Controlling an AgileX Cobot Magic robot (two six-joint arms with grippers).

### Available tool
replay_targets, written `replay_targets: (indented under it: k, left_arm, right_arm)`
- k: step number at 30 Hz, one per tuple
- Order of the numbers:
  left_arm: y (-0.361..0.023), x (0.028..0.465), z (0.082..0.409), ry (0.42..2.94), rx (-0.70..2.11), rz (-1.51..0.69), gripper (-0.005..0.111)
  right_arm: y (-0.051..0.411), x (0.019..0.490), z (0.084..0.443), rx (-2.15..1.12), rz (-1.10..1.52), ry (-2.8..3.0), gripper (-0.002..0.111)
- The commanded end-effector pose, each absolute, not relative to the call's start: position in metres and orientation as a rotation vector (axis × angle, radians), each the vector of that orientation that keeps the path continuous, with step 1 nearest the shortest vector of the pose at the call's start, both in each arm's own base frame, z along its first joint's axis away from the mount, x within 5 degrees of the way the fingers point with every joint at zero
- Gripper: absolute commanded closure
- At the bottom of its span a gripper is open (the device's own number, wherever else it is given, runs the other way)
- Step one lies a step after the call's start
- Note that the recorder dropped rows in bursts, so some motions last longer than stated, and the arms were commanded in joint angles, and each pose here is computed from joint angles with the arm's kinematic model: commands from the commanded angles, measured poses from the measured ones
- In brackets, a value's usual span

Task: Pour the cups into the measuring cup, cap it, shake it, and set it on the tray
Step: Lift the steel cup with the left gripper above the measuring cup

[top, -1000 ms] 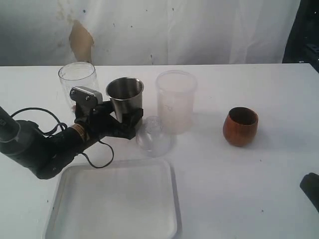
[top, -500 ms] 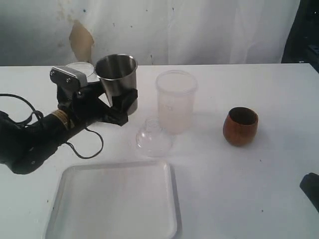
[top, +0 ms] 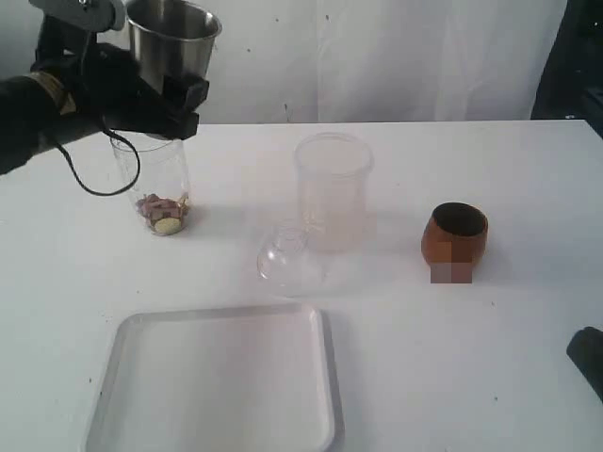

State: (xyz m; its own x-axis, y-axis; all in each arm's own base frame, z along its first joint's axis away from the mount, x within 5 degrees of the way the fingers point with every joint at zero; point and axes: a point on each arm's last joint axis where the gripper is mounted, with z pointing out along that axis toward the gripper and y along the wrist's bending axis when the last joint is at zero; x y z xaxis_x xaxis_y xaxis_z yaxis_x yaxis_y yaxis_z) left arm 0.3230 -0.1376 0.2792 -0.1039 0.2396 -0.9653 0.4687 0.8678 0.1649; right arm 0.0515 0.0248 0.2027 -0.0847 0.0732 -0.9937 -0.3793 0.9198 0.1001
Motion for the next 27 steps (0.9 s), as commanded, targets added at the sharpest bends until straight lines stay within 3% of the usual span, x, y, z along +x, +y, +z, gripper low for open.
replay_targets:
  k: [1, 4, 8, 27]
  left_arm:
    - [-0.097, 0.336, 0.292, 1.720, 0.445, -0.105, 0.107]
    - [-0.057, 0.344, 0.288, 1.785, 0.364, -0.003, 0.107]
    - [-0.039, 0.346, 0.287, 1.795, 0.411, 0.109, 0.107]
    - [-0.036, 0.365, 0.273, 1.838, 0.640, 0.285, 0.107]
  right_arm:
    - [0.024, 0.052, 0.200, -0.235, 0.373, 1.629, 0.108]
    - [0.024, 0.052, 0.200, -0.235, 0.373, 1.629, 0.108]
    - [0.024, 0.052, 0.200, -0.235, 0.373, 1.629, 0.108]
    - [0.024, 0.052, 0.200, -0.235, 0.373, 1.629, 0.108]
